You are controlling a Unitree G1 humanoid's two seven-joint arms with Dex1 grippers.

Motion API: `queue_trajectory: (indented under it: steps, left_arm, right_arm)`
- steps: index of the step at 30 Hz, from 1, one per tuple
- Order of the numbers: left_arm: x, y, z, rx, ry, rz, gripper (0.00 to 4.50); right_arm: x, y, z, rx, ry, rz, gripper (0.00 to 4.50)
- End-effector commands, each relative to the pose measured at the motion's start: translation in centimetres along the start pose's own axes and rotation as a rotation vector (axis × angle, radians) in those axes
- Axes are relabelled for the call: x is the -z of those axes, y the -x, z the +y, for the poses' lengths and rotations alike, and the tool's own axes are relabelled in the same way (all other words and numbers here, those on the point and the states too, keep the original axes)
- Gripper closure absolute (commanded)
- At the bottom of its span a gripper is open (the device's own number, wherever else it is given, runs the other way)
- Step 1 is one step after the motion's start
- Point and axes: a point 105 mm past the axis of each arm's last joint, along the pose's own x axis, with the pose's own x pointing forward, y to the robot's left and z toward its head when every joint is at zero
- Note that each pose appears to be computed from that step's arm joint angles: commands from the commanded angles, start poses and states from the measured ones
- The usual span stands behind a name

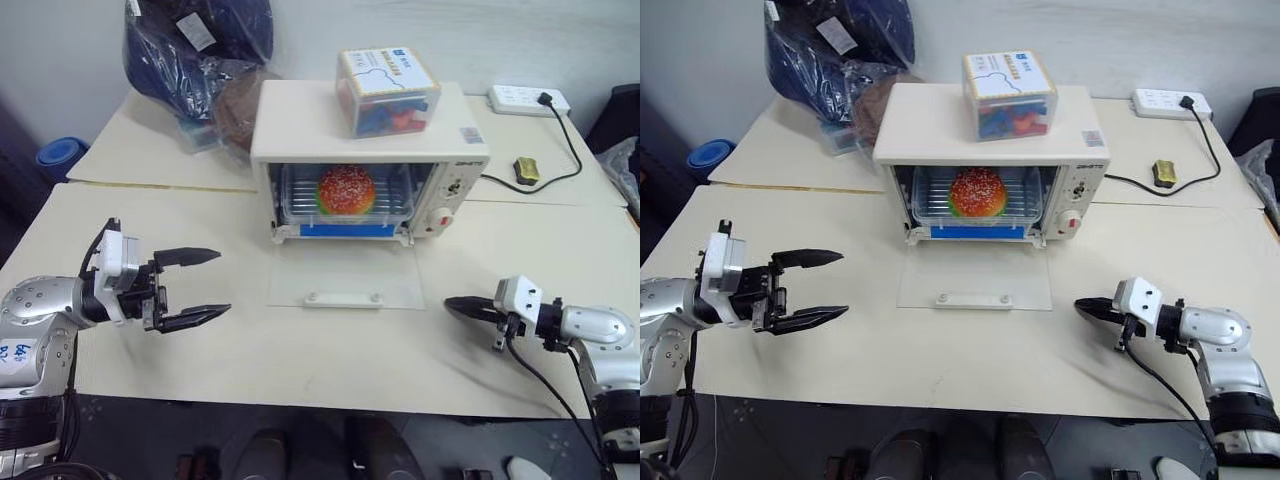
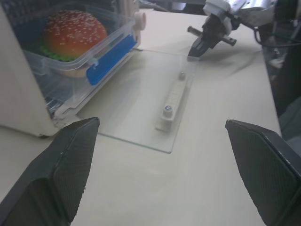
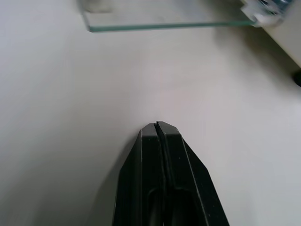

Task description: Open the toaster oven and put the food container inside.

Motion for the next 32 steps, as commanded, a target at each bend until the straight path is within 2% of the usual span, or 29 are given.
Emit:
queue_trajectory:
  steps: [1,5,9,12,16,18,20,26,30,31,32]
  left_arm:
    - [-0.7,0.8,0.1,-0.043,0.035,-0.064,0.04]
    - [-1.6,1.2,0.2,-0.118,0.112,-0.169,0.04]
    - [-2.5,1.9,1.0,-0.250,0.086,-0.231,0.04]
    - [-2.6,2.2,1.5,-0.329,0.049,-0.230,0.04]
    - [-1.6,2.5,1.6,-0.382,-0.006,-0.146,0.04]
    - [-0.8,2.8,1.4,-0.373,-0.006,-0.087,0.00]
    - [1.0,3.8,1.2,-0.374,-0.036,0.052,0.00]
    - [4.1,6.4,0.2,-0.427,-0.047,0.241,0.00]
    - [5.2,7.3,-1.1,-0.427,-0.058,0.278,0.00]
    - [5.4,7.4,-1.3,-0.440,-0.059,0.274,0.00]
    - [5.5,7.3,-1.5,-0.455,-0.061,0.262,0.00]
  right_arm:
    - [-2.9,-2.2,0.7,-0.033,0.016,-0.183,4.50]
    - [-6.1,-3.2,-0.4,0.065,0.009,-0.338,4.50]
    - [-9.6,-3.1,-2.3,0.192,-0.003,-0.479,4.50]
    - [-11.8,-3.0,-3.6,0.251,-0.020,-0.562,4.50]
    - [-13.3,-2.8,-5.1,0.266,-0.088,-0.624,4.50]
    - [-13.4,-2.7,-5.1,0.231,-0.062,-0.585,4.12]
    - [-12.9,-2.2,-4.4,0.142,-0.042,-0.509,3.58]
    - [-9.2,-0.1,-1.4,-0.032,0.017,-0.297,1.61]
    - [-7.0,1.3,-0.2,-0.075,0.041,-0.206,0.30]
    - [-6.3,1.8,0.2,-0.061,0.040,-0.194,0.05]
    - [-5.6,2.1,0.7,-0.058,0.042,-0.186,0.05]
